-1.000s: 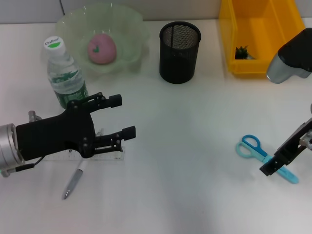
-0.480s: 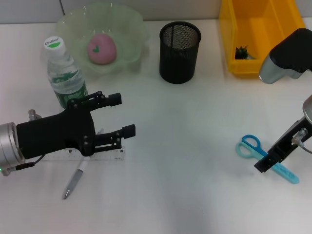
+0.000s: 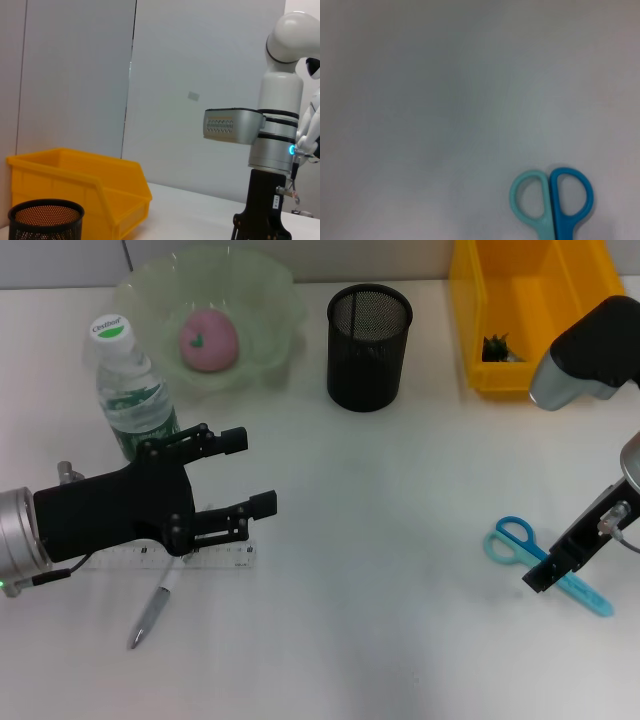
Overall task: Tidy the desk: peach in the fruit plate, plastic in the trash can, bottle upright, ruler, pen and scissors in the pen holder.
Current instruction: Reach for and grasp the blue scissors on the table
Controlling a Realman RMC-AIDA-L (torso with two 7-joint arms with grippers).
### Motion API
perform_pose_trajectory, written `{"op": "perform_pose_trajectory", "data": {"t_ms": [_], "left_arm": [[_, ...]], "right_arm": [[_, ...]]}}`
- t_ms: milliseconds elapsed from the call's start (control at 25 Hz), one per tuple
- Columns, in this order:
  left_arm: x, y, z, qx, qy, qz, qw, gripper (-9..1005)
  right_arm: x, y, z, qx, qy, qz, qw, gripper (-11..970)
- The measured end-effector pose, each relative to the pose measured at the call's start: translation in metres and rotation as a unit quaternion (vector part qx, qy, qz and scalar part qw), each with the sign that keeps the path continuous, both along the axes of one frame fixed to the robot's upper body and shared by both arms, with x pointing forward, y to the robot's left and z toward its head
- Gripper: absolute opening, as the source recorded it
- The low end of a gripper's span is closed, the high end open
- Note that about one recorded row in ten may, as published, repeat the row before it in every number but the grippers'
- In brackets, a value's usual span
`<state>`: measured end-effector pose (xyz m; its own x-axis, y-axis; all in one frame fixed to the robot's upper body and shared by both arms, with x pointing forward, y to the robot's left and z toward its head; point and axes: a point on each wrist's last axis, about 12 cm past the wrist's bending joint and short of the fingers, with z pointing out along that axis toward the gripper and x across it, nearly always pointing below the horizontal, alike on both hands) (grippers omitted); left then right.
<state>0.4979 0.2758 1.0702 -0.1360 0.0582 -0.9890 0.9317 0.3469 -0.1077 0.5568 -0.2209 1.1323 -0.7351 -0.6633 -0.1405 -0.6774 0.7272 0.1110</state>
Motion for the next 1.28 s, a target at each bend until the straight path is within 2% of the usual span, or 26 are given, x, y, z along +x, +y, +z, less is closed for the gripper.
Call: {"op": "perform_pose_trajectory", "data": {"t_ms": [1280], "left_arm": [[0.0084, -0.0008, 0.0037, 0.009, -0.009, 0.004, 1.0, 821]], "right_arm": [[0.0041, 0.0069, -0.0054, -0.017, -0.002, 0.015, 1.0, 728]]}}
